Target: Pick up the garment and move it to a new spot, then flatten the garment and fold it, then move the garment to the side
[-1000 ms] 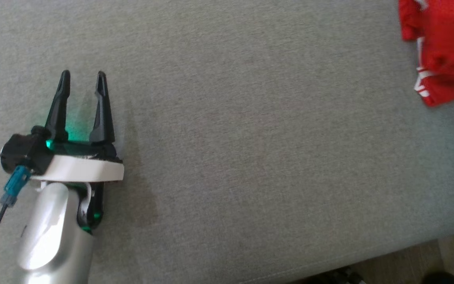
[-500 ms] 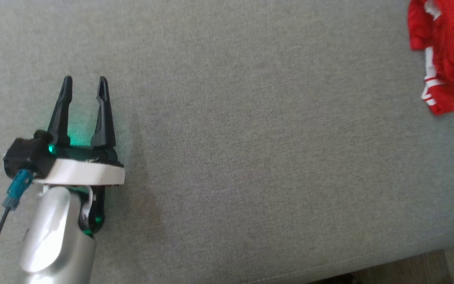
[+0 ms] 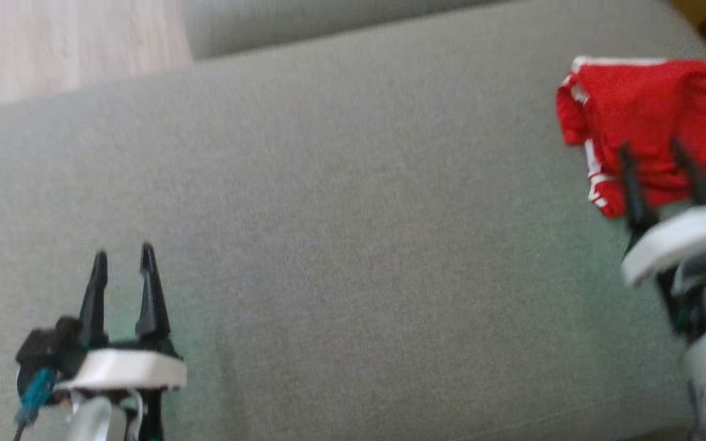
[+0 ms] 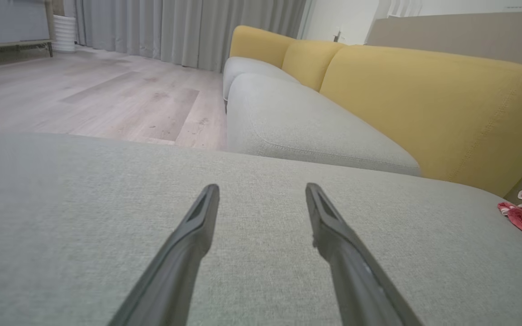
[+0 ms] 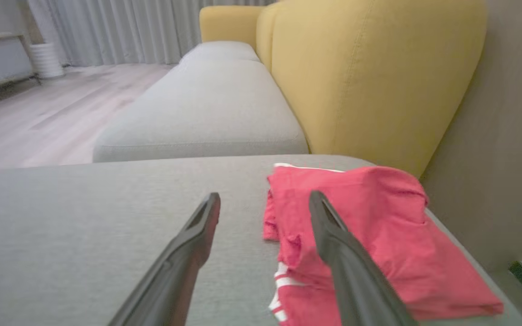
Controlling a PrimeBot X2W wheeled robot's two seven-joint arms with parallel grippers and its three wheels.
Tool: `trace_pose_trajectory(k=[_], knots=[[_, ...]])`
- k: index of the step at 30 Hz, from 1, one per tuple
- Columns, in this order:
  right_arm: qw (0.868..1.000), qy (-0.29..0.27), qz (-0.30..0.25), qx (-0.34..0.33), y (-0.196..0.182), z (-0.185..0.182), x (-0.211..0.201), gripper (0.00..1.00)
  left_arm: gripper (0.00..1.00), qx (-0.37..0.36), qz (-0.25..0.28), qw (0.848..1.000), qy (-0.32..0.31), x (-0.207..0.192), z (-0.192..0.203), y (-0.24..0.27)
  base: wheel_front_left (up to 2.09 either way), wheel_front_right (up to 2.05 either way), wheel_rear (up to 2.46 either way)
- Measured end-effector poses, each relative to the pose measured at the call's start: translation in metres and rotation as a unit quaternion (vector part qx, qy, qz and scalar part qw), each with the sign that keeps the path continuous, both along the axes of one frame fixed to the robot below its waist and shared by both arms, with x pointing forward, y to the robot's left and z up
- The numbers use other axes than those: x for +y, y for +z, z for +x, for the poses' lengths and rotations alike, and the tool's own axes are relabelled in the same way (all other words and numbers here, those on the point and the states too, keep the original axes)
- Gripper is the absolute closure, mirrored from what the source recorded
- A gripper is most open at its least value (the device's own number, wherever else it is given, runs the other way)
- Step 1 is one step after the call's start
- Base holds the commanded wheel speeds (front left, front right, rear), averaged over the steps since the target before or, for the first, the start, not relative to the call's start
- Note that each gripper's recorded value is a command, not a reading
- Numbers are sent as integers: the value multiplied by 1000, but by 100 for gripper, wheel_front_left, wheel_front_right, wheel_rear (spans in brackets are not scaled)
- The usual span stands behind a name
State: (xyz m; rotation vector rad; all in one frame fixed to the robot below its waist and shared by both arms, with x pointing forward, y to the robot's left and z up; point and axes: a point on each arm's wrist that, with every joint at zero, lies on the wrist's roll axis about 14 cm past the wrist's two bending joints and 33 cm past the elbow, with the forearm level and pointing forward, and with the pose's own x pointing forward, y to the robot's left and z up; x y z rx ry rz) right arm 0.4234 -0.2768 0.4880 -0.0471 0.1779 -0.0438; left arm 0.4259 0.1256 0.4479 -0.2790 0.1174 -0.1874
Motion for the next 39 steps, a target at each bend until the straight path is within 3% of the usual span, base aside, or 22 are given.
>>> trace_pose_trajectory(k=[9, 20, 34, 35, 39], knots=[[998, 44, 49, -22, -1, -51, 55, 0, 0, 3, 12, 998, 56, 38, -44, 4, 0, 0, 0], [995, 71, 56, -36, 14, -51, 77, 0, 0, 5, 9, 996, 84, 54, -66, 4, 0, 0, 0], [995, 70, 70, -17, 3, -56, 84, 0, 0, 13, 12, 997, 79, 53, -67, -2, 0, 0, 0], [995, 72, 71, -12, 0, -57, 86, 100, 100, 15, 11, 997, 76, 51, -67, -3, 0, 0, 0], [994, 67, 79, 35, -31, -70, 88, 100, 100, 54, 10, 996, 75, 48, -79, -26, 0, 0, 0]])
